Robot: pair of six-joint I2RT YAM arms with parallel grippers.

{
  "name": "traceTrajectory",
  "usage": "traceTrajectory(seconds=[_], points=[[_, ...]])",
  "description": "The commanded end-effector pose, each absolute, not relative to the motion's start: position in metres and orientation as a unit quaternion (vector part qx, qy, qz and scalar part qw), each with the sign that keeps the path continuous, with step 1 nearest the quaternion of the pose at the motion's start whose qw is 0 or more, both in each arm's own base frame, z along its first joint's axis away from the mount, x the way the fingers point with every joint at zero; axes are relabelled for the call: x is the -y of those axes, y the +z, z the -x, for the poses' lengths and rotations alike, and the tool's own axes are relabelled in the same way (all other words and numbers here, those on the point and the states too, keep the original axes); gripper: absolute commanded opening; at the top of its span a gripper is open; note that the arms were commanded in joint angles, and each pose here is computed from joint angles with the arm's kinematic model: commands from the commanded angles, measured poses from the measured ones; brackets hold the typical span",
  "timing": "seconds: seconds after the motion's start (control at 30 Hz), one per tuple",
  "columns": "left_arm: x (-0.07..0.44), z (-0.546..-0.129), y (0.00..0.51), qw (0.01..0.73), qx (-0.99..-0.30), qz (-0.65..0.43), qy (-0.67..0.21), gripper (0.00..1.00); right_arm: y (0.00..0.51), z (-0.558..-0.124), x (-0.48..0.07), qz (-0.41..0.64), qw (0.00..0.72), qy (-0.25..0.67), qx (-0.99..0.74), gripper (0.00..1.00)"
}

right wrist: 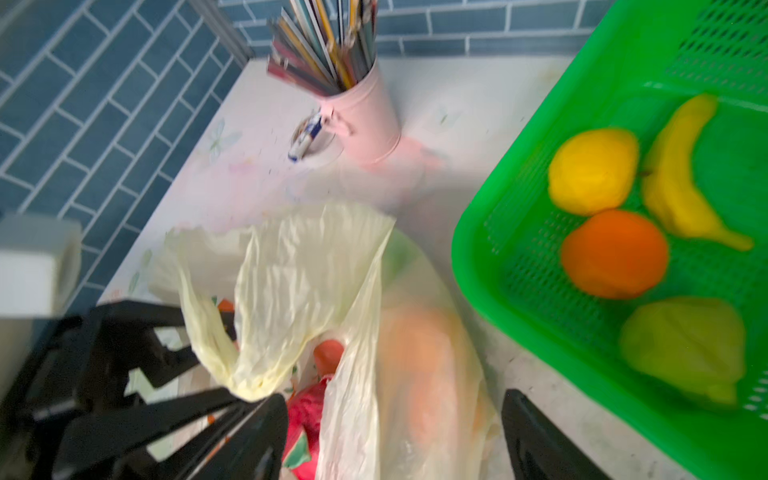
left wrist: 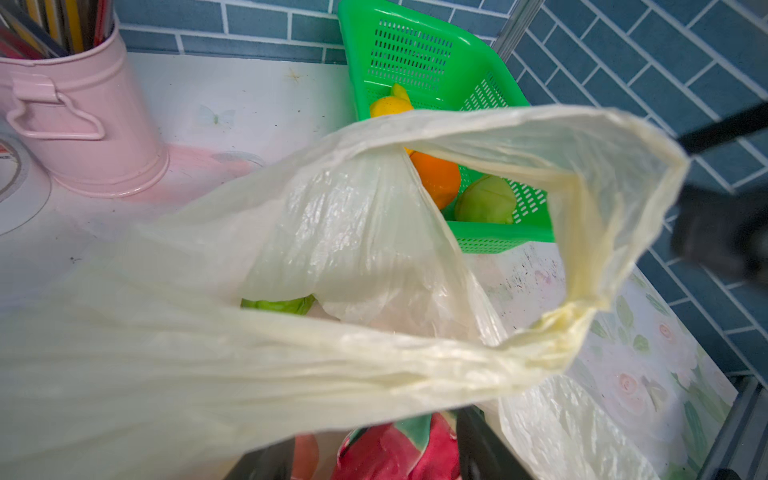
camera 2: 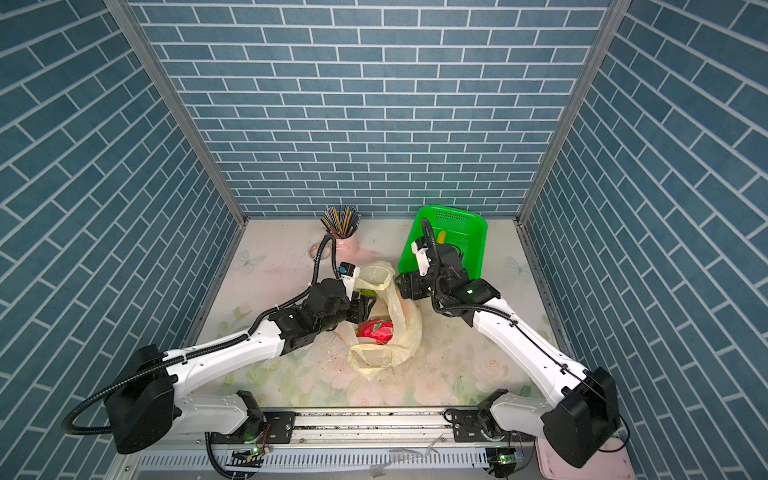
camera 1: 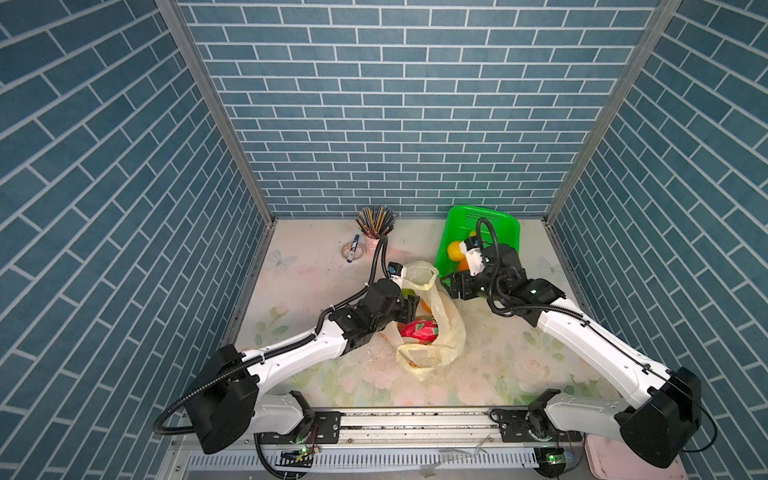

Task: Untie the knot of the plastic bag and take out the fruit
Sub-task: 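Move the right gripper back to the bag opening while the left holds the rim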

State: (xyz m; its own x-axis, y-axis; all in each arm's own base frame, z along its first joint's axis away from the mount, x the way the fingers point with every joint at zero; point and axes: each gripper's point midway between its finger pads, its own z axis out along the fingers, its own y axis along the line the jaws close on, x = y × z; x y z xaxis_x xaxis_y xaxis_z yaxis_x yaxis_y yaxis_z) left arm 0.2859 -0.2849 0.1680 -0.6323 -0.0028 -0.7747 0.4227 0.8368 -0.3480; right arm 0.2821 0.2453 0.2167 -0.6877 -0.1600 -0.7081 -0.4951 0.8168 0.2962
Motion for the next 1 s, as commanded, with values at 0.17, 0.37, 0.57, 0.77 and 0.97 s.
traceTrajectory(seconds=[0.17,0.37,0.57,0.77,0.97], points=[[0.286,-0.284,0.160,0.396,-0.867,-0.101,-0.285,0.61,0.149,-0.258,-0.264,0.220,0.274,0.182,-0.919,0.89],[0.289,-0.283,0.154,0.389,-0.865,-0.099,-0.301,0.62,0.115,-0.272,-0.261,0.223,0.259,0.098,-0.935,0.83],[0.293,-0.283,0.149,0.398,-0.856,-0.113,-0.309,0.61,0.123,-0.299,-0.251,0.194,0.285,0.022,-0.938,0.32],[0.300,-0.287,0.140,0.414,-0.845,-0.143,-0.306,0.61,0.151,-0.303,-0.265,0.183,0.324,0.060,-0.926,0.08],[0.315,-0.305,0.125,0.423,-0.844,-0.177,-0.278,0.65,0.173,-0.301,-0.274,0.179,0.346,0.092,-0.917,0.08]])
